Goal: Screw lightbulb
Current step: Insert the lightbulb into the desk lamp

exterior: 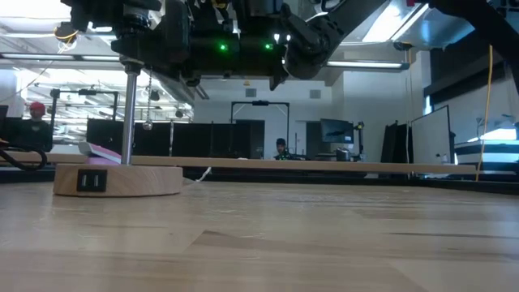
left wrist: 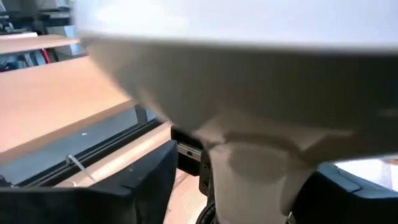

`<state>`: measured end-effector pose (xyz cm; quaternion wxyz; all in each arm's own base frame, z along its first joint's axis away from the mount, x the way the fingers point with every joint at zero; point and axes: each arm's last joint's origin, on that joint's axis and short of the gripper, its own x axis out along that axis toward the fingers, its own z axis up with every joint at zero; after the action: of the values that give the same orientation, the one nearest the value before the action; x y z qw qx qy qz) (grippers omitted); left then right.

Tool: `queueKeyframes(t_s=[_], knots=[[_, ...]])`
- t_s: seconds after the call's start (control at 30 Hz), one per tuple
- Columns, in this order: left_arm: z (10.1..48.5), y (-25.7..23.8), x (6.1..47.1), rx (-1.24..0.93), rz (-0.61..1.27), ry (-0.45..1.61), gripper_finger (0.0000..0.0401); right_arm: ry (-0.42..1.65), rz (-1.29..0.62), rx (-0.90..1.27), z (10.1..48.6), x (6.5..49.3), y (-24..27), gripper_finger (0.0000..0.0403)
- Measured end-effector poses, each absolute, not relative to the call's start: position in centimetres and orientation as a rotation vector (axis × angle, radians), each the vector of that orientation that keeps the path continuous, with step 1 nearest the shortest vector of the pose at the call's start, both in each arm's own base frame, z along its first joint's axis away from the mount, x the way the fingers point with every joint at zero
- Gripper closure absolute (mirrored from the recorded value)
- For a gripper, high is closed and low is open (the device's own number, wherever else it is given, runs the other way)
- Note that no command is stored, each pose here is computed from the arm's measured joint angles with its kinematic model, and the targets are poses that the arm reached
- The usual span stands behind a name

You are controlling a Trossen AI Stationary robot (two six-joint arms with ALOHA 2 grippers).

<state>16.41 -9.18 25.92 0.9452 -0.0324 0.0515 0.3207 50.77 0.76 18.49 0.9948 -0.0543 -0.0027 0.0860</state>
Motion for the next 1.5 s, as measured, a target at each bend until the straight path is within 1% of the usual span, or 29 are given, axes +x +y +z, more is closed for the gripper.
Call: queueKeyframes(t_s=[0.1, 0.23, 0.27, 0.5, 0.67, 0.87, 1.1, 1.23, 1.37, 1.5], knots=[[25.9, -9.2, 16.4, -0.058, 0.646, 0.109, 0.0191, -0.006, 0.17, -0.109, 18.5, 50.8, 0.8, 0.0233], [25.9, -9.3, 16.5, -0.057, 0.61, 0.126, 0.027, -0.01, 0.166, -0.109, 18.5, 50.8, 0.7, 0.0233], [25.9, -9.3, 16.5, -0.054, 0.602, 0.131, 0.0273, -0.012, 0.166, -0.109, 18.5, 50.8, 0.7, 0.0233], [25.8, -9.4, 16.5, -0.037, 0.579, 0.147, 0.0273, -0.022, 0.183, -0.106, 18.6, 50.7, 0.8, 0.0233], [26.3, -9.3, 16.3, -0.059, 0.513, 0.154, 0.0273, -0.026, 0.27, -0.105, 19.2, 50.5, 1.0, 0.0233], [27.3, -9.3, 16.0, -0.113, 0.376, 0.144, 0.0273, -0.024, 0.445, -0.066, 21.2, 49.8, 1.4, 0.0233], [28.1, -9.4, 16.7, -0.084, 0.177, 0.135, 0.0273, -0.033, 0.68, 0.008, 22.3, 49.7, 2.0, 0.0233], [28.1, -9.1, 17.1, -0.04, 0.052, 0.152, 0.0273, -0.001, 0.803, 0.041, 22.8, 49.8, 2.4, 0.0233], [28.2, -8.6, 17.6, -0.005, -0.055, 0.164, 0.0273, 0.03, 0.875, 0.052, 23.3, 49.9, 2.8, 0.0233], [28.1, -8.1, 18.0, 0.048, -0.166, 0.171, 0.0273, 0.047, 0.899, 0.053, 23.3, 49.9, 3.3, 0.0233]])
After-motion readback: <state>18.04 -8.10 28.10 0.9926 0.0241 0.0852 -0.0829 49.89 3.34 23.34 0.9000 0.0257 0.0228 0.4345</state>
